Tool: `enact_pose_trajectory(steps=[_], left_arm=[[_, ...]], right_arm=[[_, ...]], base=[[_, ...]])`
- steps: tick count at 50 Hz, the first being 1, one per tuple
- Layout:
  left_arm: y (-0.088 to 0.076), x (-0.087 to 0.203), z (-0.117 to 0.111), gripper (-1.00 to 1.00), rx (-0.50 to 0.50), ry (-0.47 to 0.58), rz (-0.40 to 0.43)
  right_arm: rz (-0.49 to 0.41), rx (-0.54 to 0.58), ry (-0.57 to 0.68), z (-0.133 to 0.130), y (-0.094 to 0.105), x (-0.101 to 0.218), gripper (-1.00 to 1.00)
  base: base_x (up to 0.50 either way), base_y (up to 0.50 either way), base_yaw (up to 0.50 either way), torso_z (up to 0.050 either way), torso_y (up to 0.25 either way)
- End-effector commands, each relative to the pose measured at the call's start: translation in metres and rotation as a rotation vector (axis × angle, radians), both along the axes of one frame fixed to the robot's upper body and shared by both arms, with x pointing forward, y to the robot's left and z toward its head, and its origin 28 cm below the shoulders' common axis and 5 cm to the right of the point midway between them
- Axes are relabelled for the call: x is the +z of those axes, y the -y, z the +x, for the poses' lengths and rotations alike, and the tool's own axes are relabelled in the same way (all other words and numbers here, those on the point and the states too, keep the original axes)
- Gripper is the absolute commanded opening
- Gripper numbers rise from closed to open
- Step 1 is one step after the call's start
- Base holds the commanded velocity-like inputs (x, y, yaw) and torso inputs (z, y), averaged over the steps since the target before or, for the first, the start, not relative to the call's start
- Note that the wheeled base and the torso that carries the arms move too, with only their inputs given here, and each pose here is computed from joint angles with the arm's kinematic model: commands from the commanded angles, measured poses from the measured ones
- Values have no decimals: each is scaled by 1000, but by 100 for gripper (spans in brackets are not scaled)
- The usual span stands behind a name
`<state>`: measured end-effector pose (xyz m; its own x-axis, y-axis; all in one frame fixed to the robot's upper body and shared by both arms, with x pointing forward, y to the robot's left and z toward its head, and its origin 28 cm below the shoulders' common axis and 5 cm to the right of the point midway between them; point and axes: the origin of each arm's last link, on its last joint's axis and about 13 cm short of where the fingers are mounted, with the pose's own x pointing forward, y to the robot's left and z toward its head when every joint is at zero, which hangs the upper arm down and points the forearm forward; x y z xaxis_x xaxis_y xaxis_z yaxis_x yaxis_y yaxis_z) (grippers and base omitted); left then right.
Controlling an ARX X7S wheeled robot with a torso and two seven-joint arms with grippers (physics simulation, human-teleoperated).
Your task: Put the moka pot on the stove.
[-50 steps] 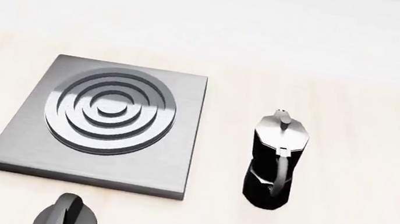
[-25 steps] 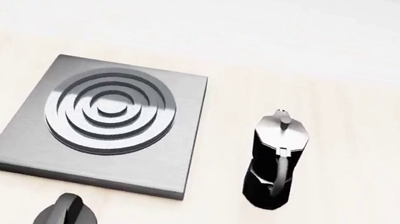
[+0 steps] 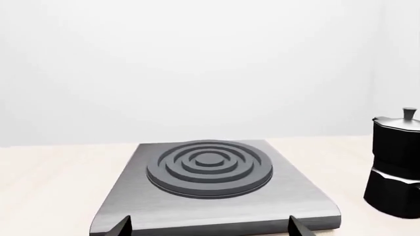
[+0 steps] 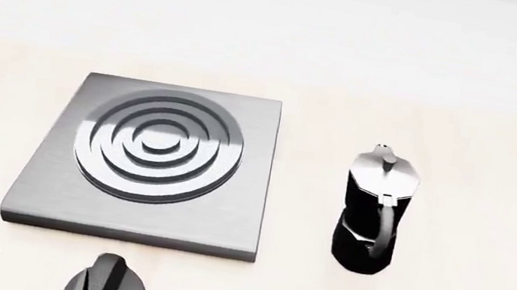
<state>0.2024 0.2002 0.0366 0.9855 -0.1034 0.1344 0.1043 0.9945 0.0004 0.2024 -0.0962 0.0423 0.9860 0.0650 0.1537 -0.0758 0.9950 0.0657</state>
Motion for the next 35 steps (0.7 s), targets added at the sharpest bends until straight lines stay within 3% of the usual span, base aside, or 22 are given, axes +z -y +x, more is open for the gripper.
enact_pose_trajectory(steps=[1, 35], left_arm=[[0, 1, 0, 100, -4, 1, 2], [-1, -2, 0, 100, 4, -8, -1]], right_arm=[[5, 5, 2, -1, -1, 0, 100], [8, 21, -3, 0, -3, -1, 100]], base=[[0, 102, 0, 0, 0], [0, 104, 0, 0, 0]])
